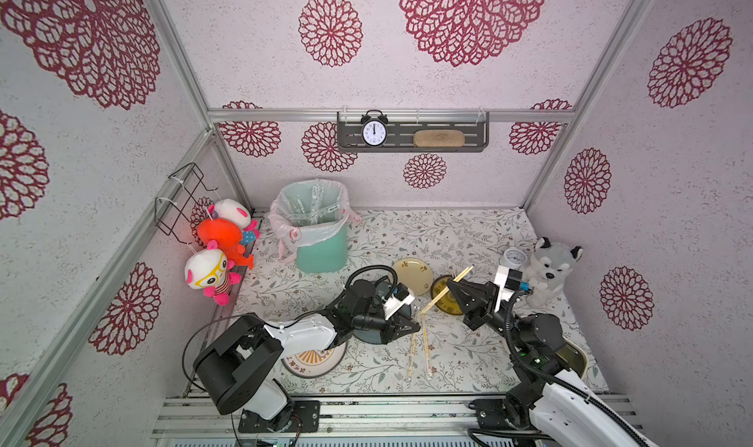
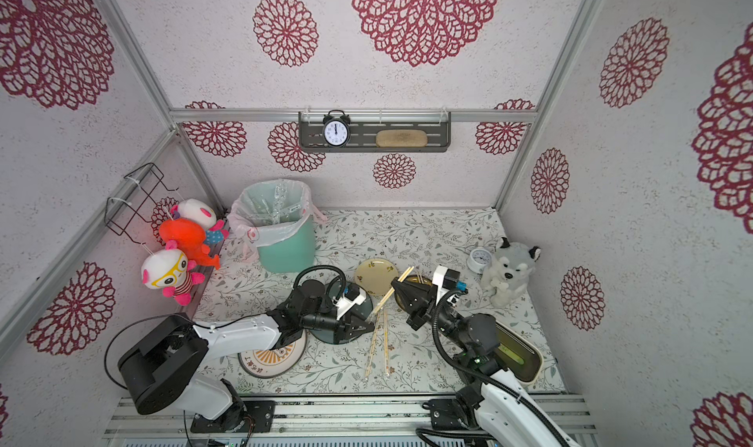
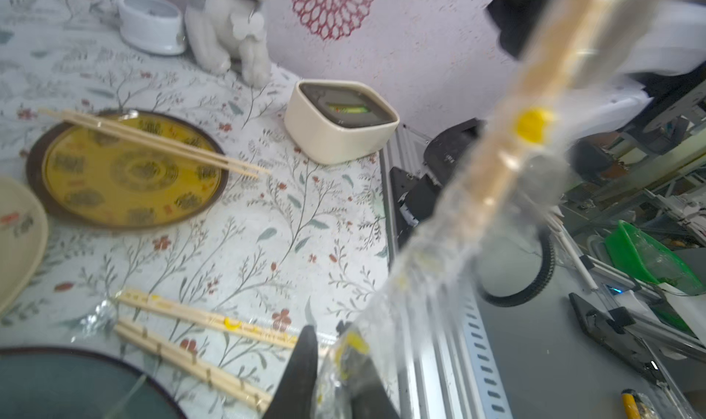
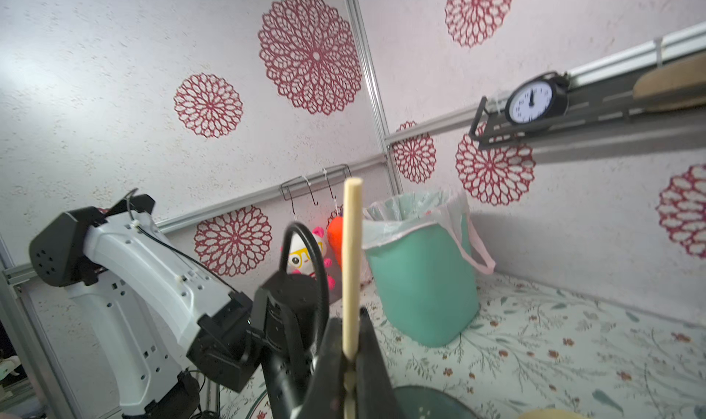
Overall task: Remove the packaging of disposable chopsticks
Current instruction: Remove the packet bag from the disposable chopsticks, then place the disposable chopsticks on the plate.
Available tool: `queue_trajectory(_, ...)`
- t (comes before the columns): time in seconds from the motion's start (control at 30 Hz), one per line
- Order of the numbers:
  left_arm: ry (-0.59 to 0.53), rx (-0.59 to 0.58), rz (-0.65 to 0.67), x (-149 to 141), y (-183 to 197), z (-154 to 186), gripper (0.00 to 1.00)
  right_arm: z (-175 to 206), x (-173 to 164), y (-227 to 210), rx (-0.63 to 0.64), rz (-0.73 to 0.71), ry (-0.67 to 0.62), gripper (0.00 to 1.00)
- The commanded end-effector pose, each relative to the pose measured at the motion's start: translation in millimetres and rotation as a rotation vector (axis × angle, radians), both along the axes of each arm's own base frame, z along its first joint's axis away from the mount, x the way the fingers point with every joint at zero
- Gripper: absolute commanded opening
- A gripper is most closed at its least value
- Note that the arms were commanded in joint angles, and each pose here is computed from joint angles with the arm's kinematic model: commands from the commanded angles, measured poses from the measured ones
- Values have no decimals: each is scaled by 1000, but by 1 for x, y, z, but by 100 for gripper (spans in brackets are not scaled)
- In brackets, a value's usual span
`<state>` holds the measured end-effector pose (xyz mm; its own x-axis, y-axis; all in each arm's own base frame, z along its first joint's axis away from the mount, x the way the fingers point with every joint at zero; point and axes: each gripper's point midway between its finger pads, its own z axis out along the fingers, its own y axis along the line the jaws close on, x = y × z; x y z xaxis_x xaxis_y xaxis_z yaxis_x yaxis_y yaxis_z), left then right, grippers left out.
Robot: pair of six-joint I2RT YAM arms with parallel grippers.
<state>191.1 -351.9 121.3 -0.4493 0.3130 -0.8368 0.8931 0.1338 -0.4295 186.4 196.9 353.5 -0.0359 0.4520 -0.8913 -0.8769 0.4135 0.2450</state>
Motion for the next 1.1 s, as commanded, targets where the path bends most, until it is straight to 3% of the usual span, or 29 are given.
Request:
queue_trajectory(0.0,25,9,15,3,2,-6,0,36,-20,-6,57,19,-155,0)
queue_trajectory(0.13,6,-5,37,7,7,-2,0,34,-17,-5,32,6,-140,0)
queue_trajectory(0.23,5,-15,73,14,16,1,0,35,-3,-13,30,-82,-98,0)
queue_trajectory(0.3,11,-27,153,30,30,5,0,31,13,-20,14,-173,-50,0)
queue_trajectory(0.5,64,-46,618,103,120,11,0,18,50,-36,-35,-360,62,0)
queue_trajectory(0.57,43,-115,651,106,129,30,0,8,67,-34,-82,-393,137,0)
queue_trajectory(0.7,0,-236,636,104,127,78,0,-43,120,-8,-345,-413,404,0)
queue_trajectory(0.87,-86,-227,708,112,138,129,0,-106,168,17,-625,-408,681,0)
queue_trajectory(1.07,-232,-224,800,111,158,191,0,-155,202,42,-910,-390,868,0)
